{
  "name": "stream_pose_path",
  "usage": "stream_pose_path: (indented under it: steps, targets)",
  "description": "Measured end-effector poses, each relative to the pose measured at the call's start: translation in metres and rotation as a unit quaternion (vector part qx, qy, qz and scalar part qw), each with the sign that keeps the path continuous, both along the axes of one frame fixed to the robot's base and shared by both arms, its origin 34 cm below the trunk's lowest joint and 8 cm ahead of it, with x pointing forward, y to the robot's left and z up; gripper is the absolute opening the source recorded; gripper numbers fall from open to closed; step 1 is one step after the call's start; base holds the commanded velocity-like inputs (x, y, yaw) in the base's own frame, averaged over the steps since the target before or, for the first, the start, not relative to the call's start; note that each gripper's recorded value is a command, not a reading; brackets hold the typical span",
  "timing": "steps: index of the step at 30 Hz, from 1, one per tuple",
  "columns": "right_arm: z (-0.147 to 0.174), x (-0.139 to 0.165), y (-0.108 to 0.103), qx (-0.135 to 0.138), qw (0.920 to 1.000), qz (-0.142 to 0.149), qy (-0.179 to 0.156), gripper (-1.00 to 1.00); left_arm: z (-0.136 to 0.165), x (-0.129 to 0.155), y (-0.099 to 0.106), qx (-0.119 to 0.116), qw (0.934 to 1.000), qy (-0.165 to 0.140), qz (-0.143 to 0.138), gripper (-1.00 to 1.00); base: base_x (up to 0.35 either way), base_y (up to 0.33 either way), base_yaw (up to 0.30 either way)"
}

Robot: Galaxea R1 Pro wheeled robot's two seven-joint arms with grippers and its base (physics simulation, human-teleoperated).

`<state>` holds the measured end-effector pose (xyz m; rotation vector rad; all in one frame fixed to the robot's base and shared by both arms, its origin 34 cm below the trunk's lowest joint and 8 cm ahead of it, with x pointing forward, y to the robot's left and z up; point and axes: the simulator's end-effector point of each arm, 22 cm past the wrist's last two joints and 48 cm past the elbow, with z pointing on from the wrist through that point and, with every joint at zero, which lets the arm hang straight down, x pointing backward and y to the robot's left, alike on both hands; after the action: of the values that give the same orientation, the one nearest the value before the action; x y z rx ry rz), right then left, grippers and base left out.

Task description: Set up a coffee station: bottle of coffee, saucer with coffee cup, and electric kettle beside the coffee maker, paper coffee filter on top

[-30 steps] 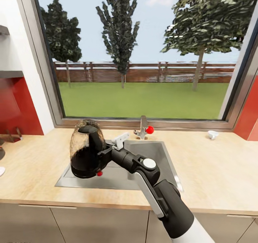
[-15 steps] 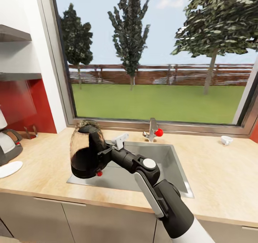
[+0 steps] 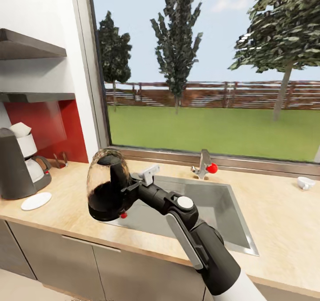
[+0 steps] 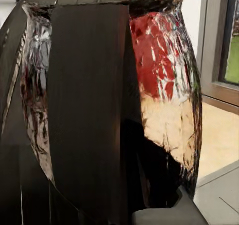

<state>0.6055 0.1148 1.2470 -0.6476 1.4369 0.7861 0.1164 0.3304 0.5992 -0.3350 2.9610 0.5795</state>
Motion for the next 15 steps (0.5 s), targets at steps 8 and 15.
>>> stream_pose_path:
  steps: [8, 15]
  targets:
    - [0.0030, -0.0019, -0.0001, -0.001, 1.0000, 0.000, -0.003, -1.00, 0.0003, 0.0025, 0.0035, 0.002, 1.0000, -0.004, 0.004, 1.00, 0.000, 0.000, 0.221]
    - [0.0060, -0.0042, 0.0003, -0.001, 1.0000, 0.000, -0.007, -1.00, 0.0005, 0.0045, 0.0058, 0.004, 0.9999, -0.008, 0.009, 1.00, 0.000, 0.000, 0.221]
